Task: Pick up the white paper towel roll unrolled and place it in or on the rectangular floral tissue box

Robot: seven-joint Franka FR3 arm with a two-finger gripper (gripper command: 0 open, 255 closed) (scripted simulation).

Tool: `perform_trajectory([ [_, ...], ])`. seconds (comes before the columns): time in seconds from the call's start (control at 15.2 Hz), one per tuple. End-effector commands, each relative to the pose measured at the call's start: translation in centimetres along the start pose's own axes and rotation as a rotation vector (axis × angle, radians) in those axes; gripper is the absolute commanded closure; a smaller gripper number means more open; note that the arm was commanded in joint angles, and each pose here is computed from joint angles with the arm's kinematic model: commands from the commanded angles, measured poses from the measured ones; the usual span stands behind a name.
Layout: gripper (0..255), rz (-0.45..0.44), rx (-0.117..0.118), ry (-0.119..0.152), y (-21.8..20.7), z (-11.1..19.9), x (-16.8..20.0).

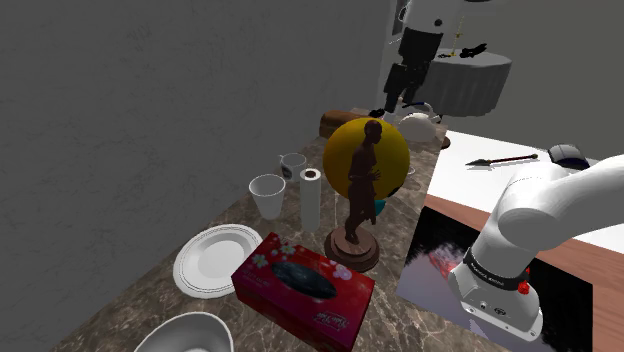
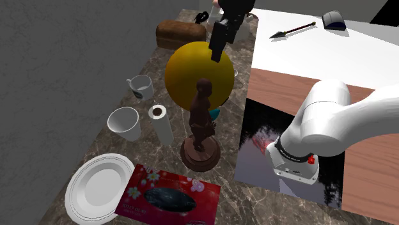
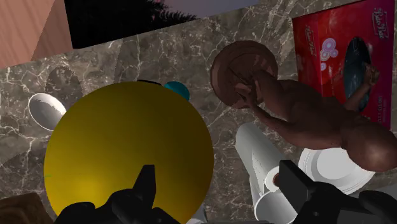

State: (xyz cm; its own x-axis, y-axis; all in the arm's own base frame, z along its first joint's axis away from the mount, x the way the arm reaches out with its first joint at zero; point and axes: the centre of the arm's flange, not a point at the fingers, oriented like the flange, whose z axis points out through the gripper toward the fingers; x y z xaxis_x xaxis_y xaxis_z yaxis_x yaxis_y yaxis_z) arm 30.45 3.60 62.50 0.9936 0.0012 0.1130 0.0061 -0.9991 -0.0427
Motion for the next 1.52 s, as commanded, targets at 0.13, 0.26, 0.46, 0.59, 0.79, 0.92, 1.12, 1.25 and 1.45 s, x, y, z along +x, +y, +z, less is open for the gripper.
perform_trajectory([
  [0.13,0,0.007,0.001,-0.014,-1.3,1.8,1.7],
  [0.26,0,0.014,0.001,-0.027,-2.5,3.6,3.3],
  [0.46,0,0.024,0.002,-0.048,-4.4,6.4,5.7],
  [0.59,0,0.031,0.003,-0.062,-5.7,8.3,7.3],
  [0.79,0,0.041,0.004,-0.082,-7.5,11.1,9.7],
  [0.92,0,0.048,0.005,-0.096,-8.7,13.0,11.2],
  [1.12,0,0.058,0.006,-0.116,-10.6,16.0,13.5],
  [1.25,0,0.065,0.007,-0.130,-11.8,18.0,15.0],
  [1.45,0,0.075,0.008,-0.149,-13.4,20.8,17.1],
])
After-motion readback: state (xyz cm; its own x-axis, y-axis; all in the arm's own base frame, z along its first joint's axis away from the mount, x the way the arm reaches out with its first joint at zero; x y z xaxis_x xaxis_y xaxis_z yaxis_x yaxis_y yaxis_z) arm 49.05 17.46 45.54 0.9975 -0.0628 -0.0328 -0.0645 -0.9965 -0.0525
